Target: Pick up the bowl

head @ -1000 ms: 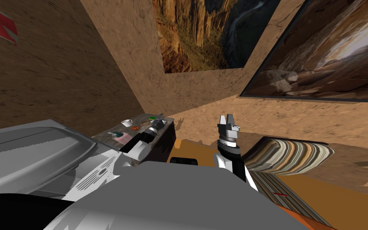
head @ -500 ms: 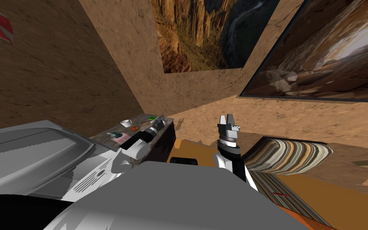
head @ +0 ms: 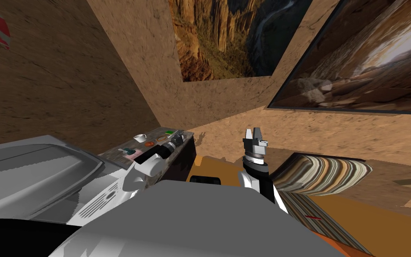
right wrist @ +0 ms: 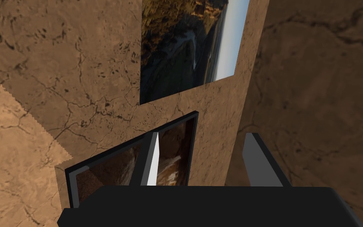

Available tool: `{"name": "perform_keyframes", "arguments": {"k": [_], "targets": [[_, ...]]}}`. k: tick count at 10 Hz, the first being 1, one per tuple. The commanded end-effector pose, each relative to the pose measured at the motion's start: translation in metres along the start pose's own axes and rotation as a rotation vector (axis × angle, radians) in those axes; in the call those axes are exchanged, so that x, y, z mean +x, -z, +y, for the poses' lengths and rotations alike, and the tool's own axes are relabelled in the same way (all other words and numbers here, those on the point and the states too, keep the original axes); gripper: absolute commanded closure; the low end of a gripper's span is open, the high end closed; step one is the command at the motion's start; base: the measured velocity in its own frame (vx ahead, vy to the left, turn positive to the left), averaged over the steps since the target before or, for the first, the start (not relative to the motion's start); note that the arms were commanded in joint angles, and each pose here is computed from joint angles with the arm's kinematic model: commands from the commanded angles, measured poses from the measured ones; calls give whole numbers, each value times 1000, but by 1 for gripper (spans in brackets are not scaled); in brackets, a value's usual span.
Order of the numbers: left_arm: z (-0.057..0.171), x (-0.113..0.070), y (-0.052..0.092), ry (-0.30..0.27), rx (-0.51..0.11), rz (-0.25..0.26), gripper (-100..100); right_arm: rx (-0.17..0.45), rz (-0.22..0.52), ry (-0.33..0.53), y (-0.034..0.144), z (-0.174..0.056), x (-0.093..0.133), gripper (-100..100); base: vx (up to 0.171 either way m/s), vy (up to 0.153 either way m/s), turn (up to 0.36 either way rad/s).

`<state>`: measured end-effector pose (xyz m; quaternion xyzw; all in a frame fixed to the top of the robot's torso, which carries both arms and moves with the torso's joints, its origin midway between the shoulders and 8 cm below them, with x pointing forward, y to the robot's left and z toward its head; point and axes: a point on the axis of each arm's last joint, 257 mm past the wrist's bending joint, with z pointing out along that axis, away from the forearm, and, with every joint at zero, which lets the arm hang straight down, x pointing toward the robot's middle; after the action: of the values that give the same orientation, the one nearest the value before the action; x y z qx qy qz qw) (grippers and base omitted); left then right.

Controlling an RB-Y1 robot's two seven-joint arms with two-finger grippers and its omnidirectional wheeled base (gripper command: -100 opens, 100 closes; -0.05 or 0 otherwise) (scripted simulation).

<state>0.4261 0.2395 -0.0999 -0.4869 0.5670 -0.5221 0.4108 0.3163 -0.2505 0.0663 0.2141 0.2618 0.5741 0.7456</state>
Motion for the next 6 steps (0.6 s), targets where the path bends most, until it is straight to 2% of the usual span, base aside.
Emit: {"name": "perform_keyframes", "arguments": {"k": [1, 6], "targets": [[11, -2, 0, 4, -48, 1, -100, 0, 0, 0, 0, 0, 0, 0, 17, 1, -5], [28, -11, 2, 15, -154, 3, -100, 0, 0, 0, 0, 0, 0, 0, 14, -1, -4]]}}
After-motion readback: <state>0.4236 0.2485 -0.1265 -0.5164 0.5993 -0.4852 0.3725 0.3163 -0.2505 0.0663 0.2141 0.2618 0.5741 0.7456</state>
